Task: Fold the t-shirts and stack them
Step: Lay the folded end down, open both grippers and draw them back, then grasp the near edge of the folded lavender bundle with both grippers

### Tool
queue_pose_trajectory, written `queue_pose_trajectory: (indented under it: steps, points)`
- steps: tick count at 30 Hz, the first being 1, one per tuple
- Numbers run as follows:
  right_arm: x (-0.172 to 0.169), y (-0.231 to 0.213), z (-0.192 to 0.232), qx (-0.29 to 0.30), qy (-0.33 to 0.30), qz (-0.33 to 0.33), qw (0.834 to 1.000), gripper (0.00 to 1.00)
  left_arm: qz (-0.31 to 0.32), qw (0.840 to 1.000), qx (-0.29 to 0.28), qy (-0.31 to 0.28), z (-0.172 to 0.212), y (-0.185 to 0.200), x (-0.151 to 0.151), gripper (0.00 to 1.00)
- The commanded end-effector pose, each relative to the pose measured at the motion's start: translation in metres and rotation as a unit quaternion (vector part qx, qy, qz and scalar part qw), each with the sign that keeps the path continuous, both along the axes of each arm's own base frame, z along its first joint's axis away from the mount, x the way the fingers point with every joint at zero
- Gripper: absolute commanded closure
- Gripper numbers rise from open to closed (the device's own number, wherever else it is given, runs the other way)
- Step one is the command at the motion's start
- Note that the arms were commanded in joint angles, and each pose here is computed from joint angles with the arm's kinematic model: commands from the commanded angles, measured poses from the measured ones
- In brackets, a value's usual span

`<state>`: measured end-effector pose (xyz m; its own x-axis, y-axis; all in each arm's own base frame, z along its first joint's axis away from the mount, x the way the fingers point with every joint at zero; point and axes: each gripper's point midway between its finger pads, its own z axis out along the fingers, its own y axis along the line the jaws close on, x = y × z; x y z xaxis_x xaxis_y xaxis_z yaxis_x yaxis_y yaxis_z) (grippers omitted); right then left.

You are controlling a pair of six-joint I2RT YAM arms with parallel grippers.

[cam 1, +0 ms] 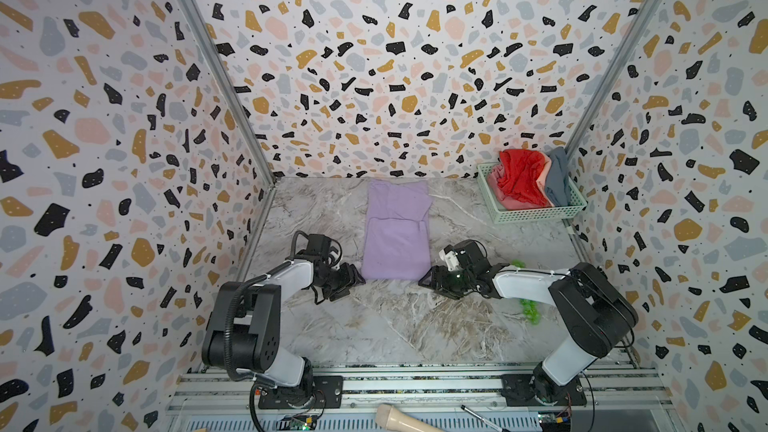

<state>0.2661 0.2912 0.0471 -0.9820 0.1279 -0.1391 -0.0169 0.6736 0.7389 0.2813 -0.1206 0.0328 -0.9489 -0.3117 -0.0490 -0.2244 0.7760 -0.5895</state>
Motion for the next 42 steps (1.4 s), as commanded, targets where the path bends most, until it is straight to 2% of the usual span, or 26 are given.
queue_pose_trajectory:
  steps: [1,5,7,8,11,12,14,15,19,24,27,29,31,34,37,42]
  points:
    - [0.016,0.003,-0.007,0.014,0.001,-0.056,0.998,0.26,0.001,1.000,-0.027,0.004,-0.011,-0.013,0.004,0.34]
    - [0.031,0.009,-0.012,0.029,-0.004,-0.079,0.996,0.30,0.017,0.999,-0.035,0.009,-0.022,-0.017,0.017,0.35]
    - [0.037,0.013,-0.017,0.025,-0.005,-0.078,0.997,0.36,0.026,0.999,-0.038,0.012,-0.026,-0.018,0.022,0.41]
    - [0.041,0.015,-0.020,0.020,-0.006,-0.076,0.997,0.45,0.029,0.999,-0.038,0.014,-0.028,-0.018,0.024,0.49]
    - [0.055,0.015,-0.023,-0.021,-0.028,-0.077,0.996,0.81,0.036,0.999,-0.030,0.002,-0.025,-0.015,0.029,0.79]
    - [0.059,0.014,-0.021,-0.043,-0.043,-0.072,0.996,0.89,0.033,0.999,-0.024,-0.003,-0.023,-0.014,0.030,0.86]
    - [0.062,0.015,-0.011,-0.070,-0.071,-0.060,0.993,0.98,0.023,1.000,-0.009,-0.009,-0.021,-0.011,0.029,0.97]
    - [0.062,0.016,-0.006,-0.074,-0.078,-0.052,0.993,0.99,0.016,1.000,-0.010,-0.009,-0.020,-0.012,0.027,1.00]
    - [0.038,0.013,0.000,-0.085,-0.066,-0.001,0.994,1.00,-0.015,1.000,-0.017,0.012,-0.016,-0.014,0.000,1.00]
    - [-0.025,-0.009,-0.011,-0.121,-0.035,0.074,0.989,1.00,-0.051,0.998,-0.023,0.033,-0.006,-0.011,-0.062,1.00]
    - [-0.064,-0.014,0.000,-0.133,-0.020,0.114,0.984,1.00,-0.082,0.996,-0.019,0.010,0.015,-0.009,-0.086,1.00]
    - [-0.089,-0.008,0.016,-0.131,-0.025,0.141,0.981,0.99,-0.110,0.992,-0.046,-0.035,0.040,-0.017,-0.093,1.00]
    - [-0.103,-0.004,0.032,-0.129,-0.021,0.147,0.980,0.99,-0.107,0.987,-0.066,-0.098,0.069,-0.023,-0.089,1.00]
    - [-0.107,0.008,0.065,-0.100,-0.044,0.143,0.984,0.98,-0.066,0.974,-0.084,-0.199,0.124,-0.024,-0.070,1.00]
    - [-0.087,0.016,0.098,-0.084,-0.082,0.117,0.986,0.97,-0.085,0.967,-0.091,-0.221,0.149,-0.029,-0.061,1.00]
    - [-0.036,0.020,0.133,-0.060,-0.122,0.072,0.988,0.97,-0.053,0.955,-0.111,-0.271,0.183,-0.033,-0.024,1.00]
